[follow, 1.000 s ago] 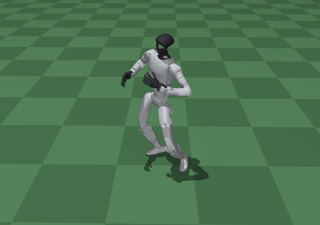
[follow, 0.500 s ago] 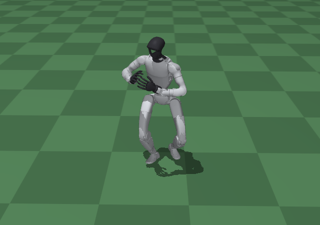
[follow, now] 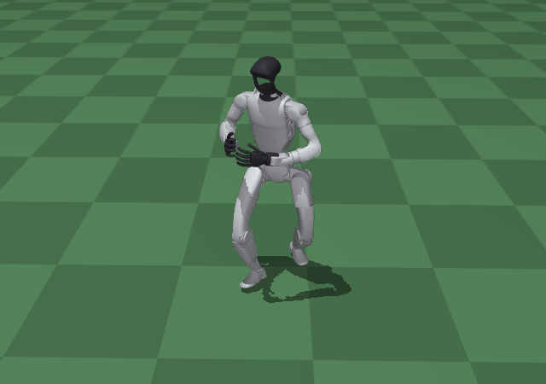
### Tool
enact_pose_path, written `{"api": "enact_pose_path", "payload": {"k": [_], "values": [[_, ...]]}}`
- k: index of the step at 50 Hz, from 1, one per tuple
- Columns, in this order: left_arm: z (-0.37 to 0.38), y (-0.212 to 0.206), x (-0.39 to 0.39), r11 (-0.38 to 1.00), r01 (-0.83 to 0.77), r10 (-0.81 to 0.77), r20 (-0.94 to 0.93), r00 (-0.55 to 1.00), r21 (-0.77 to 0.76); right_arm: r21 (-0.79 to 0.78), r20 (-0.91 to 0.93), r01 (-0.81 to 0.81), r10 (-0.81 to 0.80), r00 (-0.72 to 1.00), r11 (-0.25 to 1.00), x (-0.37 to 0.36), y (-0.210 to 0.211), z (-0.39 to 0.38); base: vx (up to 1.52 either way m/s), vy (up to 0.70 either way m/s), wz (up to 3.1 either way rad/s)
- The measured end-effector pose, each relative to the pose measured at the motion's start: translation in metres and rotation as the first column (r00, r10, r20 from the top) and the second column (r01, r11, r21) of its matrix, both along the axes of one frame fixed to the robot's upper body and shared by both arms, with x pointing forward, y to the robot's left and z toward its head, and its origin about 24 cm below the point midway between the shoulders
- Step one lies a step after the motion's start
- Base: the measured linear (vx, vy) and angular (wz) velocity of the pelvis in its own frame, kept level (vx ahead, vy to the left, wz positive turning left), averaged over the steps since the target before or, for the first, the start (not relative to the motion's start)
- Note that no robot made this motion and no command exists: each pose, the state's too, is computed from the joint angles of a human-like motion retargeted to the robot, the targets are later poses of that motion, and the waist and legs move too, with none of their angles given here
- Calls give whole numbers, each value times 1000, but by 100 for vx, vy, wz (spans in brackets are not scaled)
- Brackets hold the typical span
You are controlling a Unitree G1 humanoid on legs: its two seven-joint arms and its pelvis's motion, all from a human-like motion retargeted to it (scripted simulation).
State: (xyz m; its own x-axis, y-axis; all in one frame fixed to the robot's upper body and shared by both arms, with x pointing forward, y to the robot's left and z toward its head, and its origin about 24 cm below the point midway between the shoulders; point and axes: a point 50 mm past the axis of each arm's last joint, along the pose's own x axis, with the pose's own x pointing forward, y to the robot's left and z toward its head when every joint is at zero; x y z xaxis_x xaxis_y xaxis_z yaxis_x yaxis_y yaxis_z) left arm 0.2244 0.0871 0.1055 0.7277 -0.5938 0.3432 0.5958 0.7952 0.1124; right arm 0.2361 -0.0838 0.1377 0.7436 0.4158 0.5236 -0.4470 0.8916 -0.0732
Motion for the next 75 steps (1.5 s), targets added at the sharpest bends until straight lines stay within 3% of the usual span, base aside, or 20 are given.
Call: {"api": "enact_pose_path", "payload": {"k": [6,15,25,28,32,36,39,42,50,55,60,65,69,75], "values": [[-4,-2,5,995,55,-58,35,998,86,-57,-11,-49,49,999,997,1,6,-12,-16,14,-14],[-3,9,5,993,16,-26,85,996,120,-85,-17,7,-9,1000,996,1,-6,-22,-3,4,-5],[-15,23,12,969,-69,37,132,991,239,-116,114,14,0,993,993,-2,4,-8,6,0,13],[7,12,18,975,-71,16,248,969,213,-57,238,-7,20,971,998,0,13,23,18,-4,39],[73,-28,13,996,48,-82,511,856,80,40,490,-109,75,869,993,-9,34,88,26,-13,54],[148,-79,-21,953,297,-158,750,642,-53,89,705,-248,115,700,965,-32,60,150,33,-24,70],[177,-103,-46,892,435,-163,811,563,-123,106,788,-319,116,605,942,-51,72,175,37,-27,61],[187,-115,-52,875,462,-162,812,561,-145,124,815,-333,96,572,935,-59,76,181,41,-22,41],[125,-123,-12,953,300,-245,698,673,45,88,685,-247,121,718,965,-45,72,125,47,-4,26],[96,-116,-18,941,310,-317,678,663,137,20,708,-232,150,690,972,-48,69,118,42,-9,8],[120,-110,-43,891,434,-377,743,553,129,-40,737,-279,217,640,959,-52,84,130,29,-25,-13],[173,-81,-60,894,431,-289,890,353,120,82,753,-353,174,635,932,-52,83,163,19,-34,-48],[162,-47,-45,948,318,-180,859,479,21,139,600,-239,111,792,961,-30,50,124,19,-26,-47],[118,-6,-34,973,210,-109,615,781,-95,-10,265,87,-81,961,996,4,-3,37,10,-14,-62]]}}
